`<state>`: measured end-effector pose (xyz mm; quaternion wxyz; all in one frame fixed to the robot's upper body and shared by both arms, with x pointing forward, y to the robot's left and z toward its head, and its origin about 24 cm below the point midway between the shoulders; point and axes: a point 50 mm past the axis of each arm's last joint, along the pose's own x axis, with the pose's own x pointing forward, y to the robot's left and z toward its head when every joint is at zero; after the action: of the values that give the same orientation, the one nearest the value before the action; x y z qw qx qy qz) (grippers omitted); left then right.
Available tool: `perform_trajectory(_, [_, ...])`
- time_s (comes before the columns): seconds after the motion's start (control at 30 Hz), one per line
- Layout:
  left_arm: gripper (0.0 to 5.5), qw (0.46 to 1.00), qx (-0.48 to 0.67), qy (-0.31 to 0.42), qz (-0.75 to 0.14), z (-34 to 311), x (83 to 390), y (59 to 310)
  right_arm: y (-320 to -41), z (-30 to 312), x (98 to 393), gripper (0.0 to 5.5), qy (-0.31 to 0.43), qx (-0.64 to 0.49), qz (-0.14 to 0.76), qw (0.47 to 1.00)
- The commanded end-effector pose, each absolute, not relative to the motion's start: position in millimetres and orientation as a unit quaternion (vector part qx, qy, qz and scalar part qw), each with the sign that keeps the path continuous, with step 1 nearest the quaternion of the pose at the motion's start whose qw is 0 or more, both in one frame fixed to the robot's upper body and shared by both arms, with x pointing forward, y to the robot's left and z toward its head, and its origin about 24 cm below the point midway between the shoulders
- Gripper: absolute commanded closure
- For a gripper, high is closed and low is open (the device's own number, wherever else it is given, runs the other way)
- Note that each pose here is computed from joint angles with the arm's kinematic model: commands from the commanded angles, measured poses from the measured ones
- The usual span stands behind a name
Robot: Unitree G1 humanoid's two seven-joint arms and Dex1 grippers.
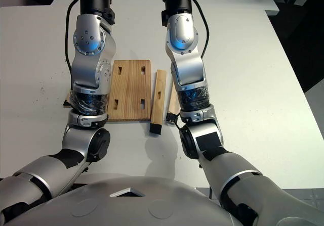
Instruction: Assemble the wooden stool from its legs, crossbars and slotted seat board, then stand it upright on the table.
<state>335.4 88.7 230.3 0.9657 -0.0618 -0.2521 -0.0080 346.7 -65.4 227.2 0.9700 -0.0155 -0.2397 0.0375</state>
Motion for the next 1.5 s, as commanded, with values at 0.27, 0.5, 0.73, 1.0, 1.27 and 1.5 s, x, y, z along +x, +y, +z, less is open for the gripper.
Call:
perform_trajectory(0.27, [2.07,0.97,-0.089,-0.226,-0.012,220.2,332.9,92.3,-67.0,225.7,342.9,1.99,-0.249,-0.031,0.028,0.968])
perform_trajectory(0.5, [2.07,0.97,-0.081,-0.23,-0.016,222.0,335.4,90.2,-66.2,224.5,342.9,1.99,-0.249,-0.029,0.029,0.968])
perform_trajectory(0.73, [2.09,0.969,-0.078,-0.233,-0.021,224.0,335.9,86.8,-65.8,225.2,343.2,2.24,-0.252,-0.026,0.025,0.967])
perform_trajectory(1.0, [2.09,0.968,-0.077,-0.237,-0.021,224.7,335.4,85.6,-66.4,223.6,344.4,2.24,-0.248,-0.028,0.025,0.968])
perform_trajectory(1.27, [2.09,0.969,-0.076,-0.235,-0.019,223.5,334.9,87.4,-64.8,223.3,343.6,2.24,-0.246,-0.019,0.024,0.969])
perform_trajectory(1.5, [2.09,0.969,-0.075,-0.233,-0.017,222.0,334.9,87.5,-62.5,221.9,342.6,2.24,-0.244,-0.022,0.034,0.969])
